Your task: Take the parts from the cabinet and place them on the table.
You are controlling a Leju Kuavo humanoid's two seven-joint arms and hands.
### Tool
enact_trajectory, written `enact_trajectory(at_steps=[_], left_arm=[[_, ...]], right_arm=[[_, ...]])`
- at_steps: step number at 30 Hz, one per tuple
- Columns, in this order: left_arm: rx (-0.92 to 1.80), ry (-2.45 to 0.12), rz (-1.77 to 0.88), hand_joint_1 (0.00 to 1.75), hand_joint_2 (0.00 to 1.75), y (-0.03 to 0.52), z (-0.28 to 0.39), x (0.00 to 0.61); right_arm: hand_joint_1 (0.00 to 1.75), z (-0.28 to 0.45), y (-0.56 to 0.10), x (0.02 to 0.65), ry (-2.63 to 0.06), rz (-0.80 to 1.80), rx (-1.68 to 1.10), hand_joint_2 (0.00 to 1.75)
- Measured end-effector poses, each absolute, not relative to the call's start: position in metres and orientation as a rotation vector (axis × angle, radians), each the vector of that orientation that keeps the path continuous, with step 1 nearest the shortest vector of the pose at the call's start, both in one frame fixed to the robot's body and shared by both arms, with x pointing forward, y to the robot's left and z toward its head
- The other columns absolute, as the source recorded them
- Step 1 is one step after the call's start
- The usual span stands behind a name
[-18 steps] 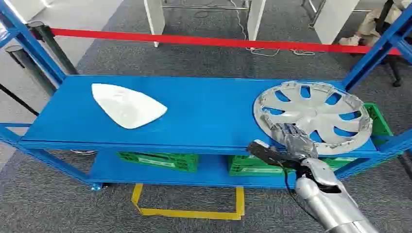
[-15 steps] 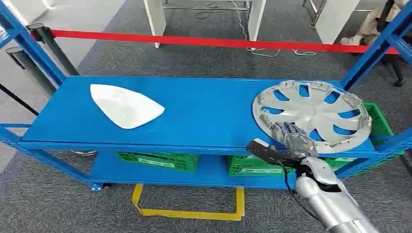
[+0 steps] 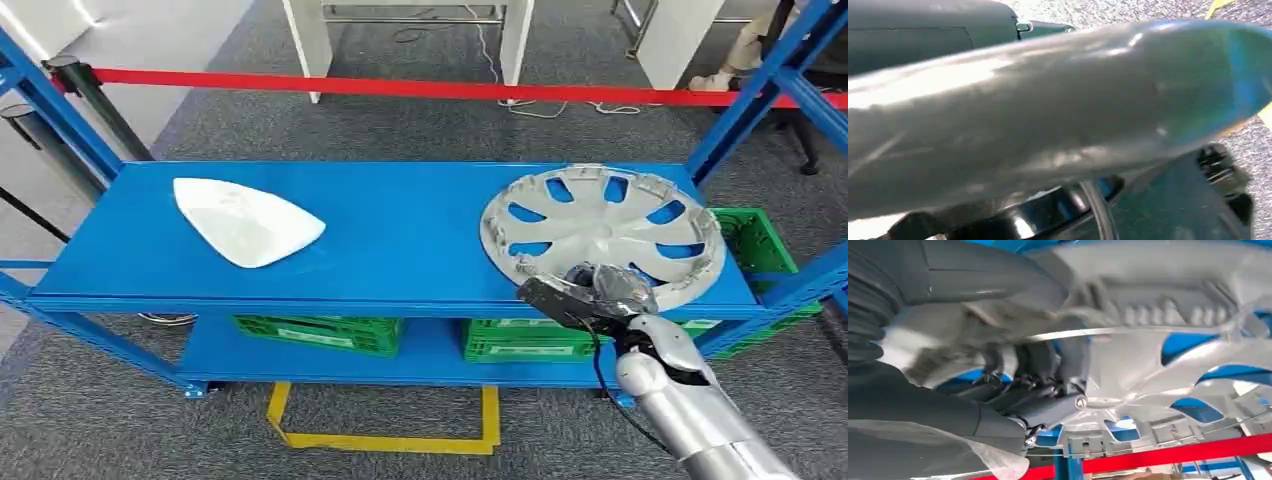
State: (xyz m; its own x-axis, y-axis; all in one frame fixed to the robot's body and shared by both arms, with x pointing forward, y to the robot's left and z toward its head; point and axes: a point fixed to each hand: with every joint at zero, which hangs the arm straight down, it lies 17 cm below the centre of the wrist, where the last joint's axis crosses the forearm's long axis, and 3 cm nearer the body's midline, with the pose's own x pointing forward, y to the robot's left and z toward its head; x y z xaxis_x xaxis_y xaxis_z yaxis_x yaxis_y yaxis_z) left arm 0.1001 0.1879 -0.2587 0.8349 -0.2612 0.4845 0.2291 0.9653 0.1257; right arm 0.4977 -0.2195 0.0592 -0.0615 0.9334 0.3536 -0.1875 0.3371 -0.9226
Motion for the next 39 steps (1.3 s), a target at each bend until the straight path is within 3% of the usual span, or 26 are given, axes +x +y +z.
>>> enact_trajectory(at_steps=[15,16,24,39], left_arm=[[0.061,-0.525,-0.259,0.00,0.00,0.187,-0.258,0.101],[0.058,-0.528,-0.258,0.00,1.75,0.187,-0.258,0.101],[-0.029,-0.599,-0.215,0.00,1.75,0.171,-0.249,0.110],[0.057,-0.597,-0.186,0.00,1.75,0.188,-0.251,0.113]], right_arm=[[1.75,0.059,-0.213,0.498,-1.307,1.101,-0.762,1.75],[1.75,0.059,-0.212,0.498,-1.311,1.101,-0.761,1.75],[1.75,0.060,-0.210,0.497,-1.329,1.099,-0.748,1.75],[1.75,0.053,-0.215,0.490,-1.343,1.096,-0.726,1.75]])
